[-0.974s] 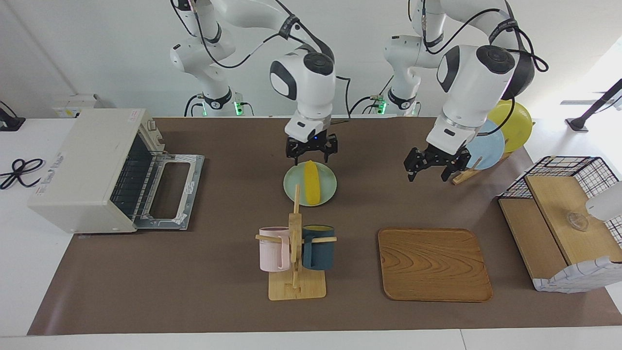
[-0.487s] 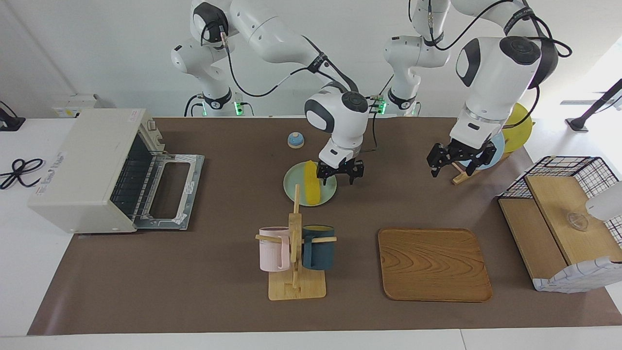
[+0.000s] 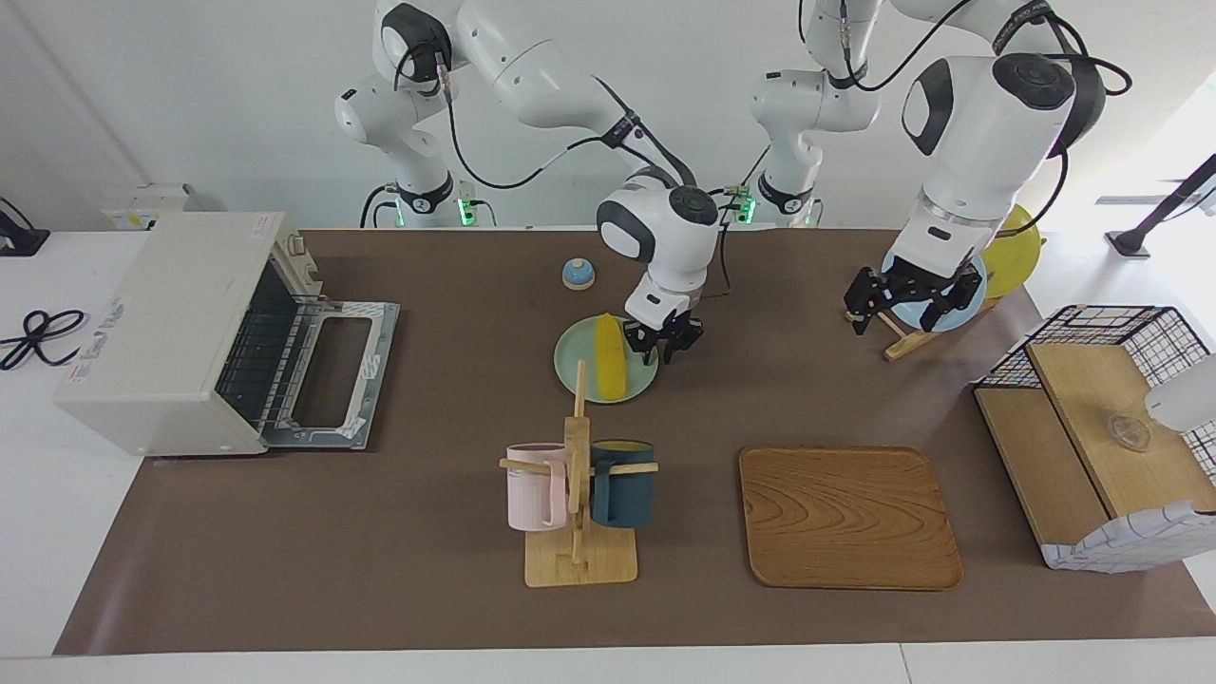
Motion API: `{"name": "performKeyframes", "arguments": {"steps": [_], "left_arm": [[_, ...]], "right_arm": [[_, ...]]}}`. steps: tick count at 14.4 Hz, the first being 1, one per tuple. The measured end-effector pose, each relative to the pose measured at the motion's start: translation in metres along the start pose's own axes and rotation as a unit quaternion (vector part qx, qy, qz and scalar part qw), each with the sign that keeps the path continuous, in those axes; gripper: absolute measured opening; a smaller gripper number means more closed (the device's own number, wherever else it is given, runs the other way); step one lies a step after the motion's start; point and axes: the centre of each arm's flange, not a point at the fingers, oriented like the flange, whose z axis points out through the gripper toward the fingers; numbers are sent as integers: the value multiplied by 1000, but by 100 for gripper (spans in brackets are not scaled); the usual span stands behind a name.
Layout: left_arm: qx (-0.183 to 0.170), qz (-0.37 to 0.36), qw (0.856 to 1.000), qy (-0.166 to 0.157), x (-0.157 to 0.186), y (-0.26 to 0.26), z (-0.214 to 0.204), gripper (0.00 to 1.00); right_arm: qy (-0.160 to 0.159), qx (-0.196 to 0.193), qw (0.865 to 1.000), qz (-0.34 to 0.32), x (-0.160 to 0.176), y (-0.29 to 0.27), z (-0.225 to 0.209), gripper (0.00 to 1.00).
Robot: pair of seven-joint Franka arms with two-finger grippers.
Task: Put corn in oven
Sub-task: 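Grasp the green plate rim holding the corn with the right gripper, then carry the plate with the right gripper and slide it into the oven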
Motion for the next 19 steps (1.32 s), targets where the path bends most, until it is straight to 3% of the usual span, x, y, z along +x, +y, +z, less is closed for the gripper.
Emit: {"name": "performKeyframes", "arguments": {"steps": [2, 7, 14, 19], "left_arm": [[1, -3, 1000, -4, -3, -5, -3, 100], [4, -14, 1000, -16, -6, -24, -7, 100], [6, 13, 999, -41, -13, -50, -8, 100], [6, 17, 999, -43, -14, -47, -7, 100]], "right_arm": [[1, -2, 1000, 0, -1, 3, -8, 5], [1, -57, 998, -37, 12, 20, -28, 4], [-40, -137, 988, -57, 58, 105, -45, 3], [-72, -138, 984, -90, 84, 224, -91, 3]]}}
